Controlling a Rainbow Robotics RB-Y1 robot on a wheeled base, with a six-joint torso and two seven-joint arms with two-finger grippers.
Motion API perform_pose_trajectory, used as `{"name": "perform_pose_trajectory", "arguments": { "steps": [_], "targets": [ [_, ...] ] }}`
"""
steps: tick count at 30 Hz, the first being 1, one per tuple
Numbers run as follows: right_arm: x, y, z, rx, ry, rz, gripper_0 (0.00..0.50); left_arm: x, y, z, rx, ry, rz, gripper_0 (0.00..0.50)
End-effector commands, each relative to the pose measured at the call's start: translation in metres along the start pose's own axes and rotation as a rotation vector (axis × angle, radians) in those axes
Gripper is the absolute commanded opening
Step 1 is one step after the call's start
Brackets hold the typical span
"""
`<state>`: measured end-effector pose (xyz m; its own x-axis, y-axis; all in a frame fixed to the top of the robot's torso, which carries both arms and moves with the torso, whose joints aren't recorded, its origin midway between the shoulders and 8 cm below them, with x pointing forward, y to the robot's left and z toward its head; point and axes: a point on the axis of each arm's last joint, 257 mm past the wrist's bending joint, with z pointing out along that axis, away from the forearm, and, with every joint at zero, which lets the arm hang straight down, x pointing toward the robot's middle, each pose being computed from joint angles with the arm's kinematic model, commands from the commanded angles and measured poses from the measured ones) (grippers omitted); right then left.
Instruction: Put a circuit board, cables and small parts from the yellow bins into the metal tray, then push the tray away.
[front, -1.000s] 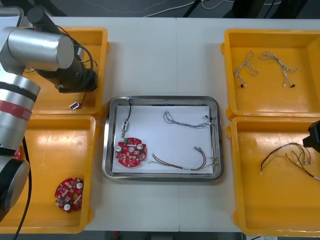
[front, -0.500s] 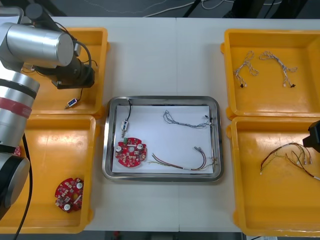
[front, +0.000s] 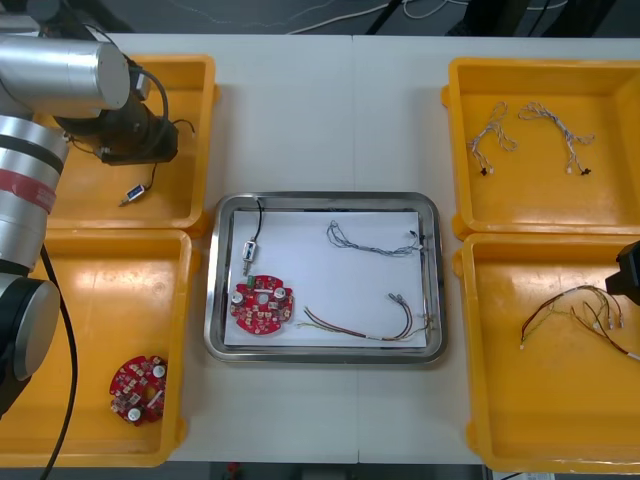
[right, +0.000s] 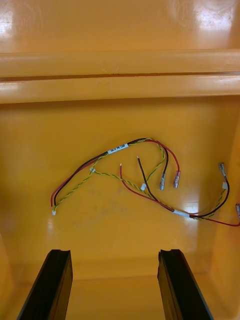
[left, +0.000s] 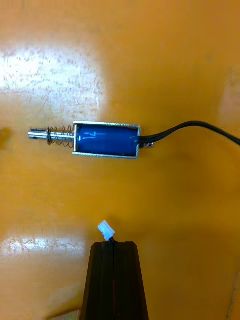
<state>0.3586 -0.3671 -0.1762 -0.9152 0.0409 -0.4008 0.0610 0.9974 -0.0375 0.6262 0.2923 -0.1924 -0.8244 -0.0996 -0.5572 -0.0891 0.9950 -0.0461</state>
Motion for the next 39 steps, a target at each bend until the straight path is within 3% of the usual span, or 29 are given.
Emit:
{"name": "perform_pose_trajectory", "arguments": {
  "steps": [1,6,20,39],
  "targets": [
    [0.0,-0.004,-0.002,-0.003,-0.009,0.023,0.5,-0.049,0.005,-0.027,-0.006,-0.086,0.058,0.0],
    [0.0,-0.004,-0.002,-0.003,-0.009,0.023,0.5,-0.056,0.005,-0.02,0.001,-0.111,0.055,0.0],
    [0.0,-0.004,-0.002,-0.003,-0.009,0.023,0.5,-0.056,0.013,-0.02,-0.001,-0.105,0.055,0.0],
    [0.0,-0.004,-0.002,-0.003,-0.009,0.023,0.5,-0.083,0.021,-0.04,-0.013,-0.163,0.053,0.0]
  ]
}}
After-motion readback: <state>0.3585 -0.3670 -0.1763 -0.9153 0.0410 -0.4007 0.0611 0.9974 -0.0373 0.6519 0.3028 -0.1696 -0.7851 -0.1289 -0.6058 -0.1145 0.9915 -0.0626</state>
